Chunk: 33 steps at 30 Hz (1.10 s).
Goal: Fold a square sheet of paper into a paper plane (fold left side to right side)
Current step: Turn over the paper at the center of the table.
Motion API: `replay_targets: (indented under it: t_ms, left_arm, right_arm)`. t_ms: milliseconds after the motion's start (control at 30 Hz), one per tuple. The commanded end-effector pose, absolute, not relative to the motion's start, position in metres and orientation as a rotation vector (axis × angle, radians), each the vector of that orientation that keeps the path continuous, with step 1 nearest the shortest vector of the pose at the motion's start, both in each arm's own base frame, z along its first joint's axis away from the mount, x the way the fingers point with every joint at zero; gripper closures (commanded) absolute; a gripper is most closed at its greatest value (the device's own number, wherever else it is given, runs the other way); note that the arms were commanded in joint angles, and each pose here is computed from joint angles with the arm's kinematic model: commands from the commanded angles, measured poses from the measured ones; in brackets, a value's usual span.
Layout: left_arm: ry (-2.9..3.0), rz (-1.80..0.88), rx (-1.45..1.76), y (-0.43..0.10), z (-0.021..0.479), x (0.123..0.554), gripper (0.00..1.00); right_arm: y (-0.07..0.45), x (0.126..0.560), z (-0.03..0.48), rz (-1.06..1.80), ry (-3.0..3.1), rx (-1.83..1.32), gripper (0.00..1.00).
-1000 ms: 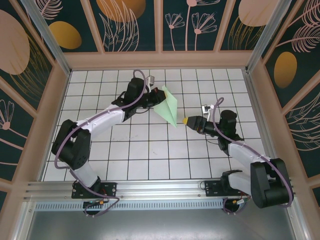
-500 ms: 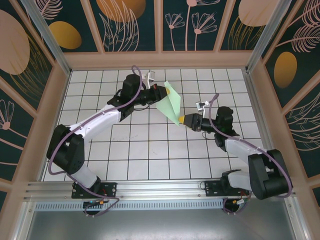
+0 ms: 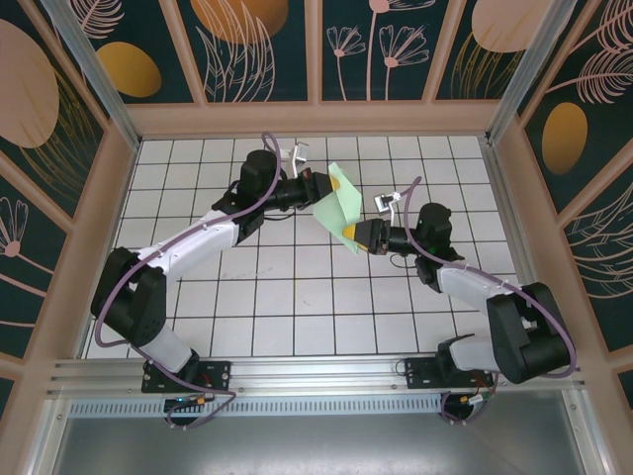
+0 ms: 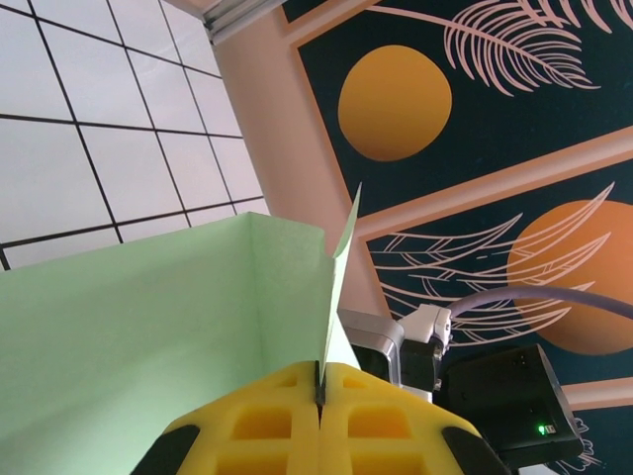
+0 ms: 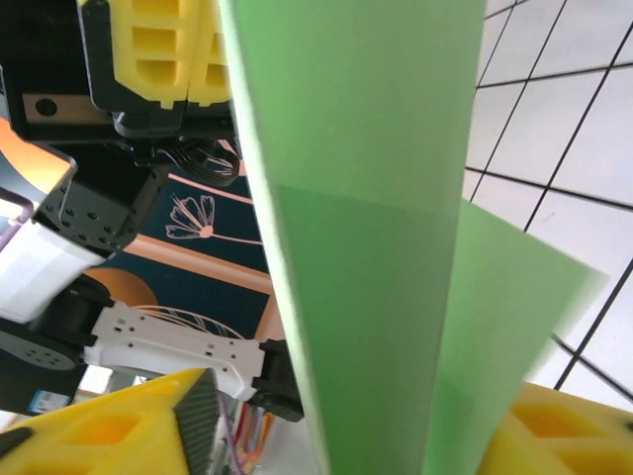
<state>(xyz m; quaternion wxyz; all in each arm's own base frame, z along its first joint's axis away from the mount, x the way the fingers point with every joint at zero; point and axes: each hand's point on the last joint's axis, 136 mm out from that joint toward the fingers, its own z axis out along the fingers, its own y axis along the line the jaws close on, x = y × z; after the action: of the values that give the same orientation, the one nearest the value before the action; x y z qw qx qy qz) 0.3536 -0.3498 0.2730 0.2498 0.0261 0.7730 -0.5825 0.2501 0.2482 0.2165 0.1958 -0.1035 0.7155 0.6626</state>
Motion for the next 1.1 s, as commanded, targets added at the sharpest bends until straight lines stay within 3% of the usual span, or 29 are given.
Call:
replay_targets:
  t_ms: [0, 233, 467, 600, 733, 933, 1067]
  left_arm:
    - [2.06, -1.623, 0.093, -0.348, 0.283, 0.35, 0.95]
    - [2.078, -1.604, 0.077, -0.346, 0.275, 0.352, 0.94]
    - [2.105, -1.566, 0.063, -0.343, 0.265, 0.356, 0.86]
    - [2.126, -1.508, 0.044, -0.335, 0.26, 0.359, 0.74]
    - [2.149, -1.377, -0.001, -0.313, 0.254, 0.365, 0.5]
    - [2.167, -1.092, -0.1, -0.261, 0.247, 0.365, 0.36]
    - [2.167, -0.801, -0.213, -0.212, 0.24, 0.361, 0.31]
  right_arm:
    - [0.25, 0.246, 0.236, 1.847, 1.942, -0.372, 0.53]
    - [0.248, 0.244, 0.231, 1.83, 1.963, -0.369, 0.71]
    - [0.247, 0.244, 0.222, 1.806, 2.002, -0.347, 0.85]
    - [0.246, 0.246, 0.215, 1.773, 2.038, -0.328, 0.9]
    - [0.244, 0.252, 0.205, 1.7, 2.086, -0.309, 0.9]
    - [0.24, 0.266, 0.175, 1.417, 2.278, -0.306, 0.9]
    - [0.235, 0.279, 0.143, 0.971, 2.468, -0.333, 0.9]
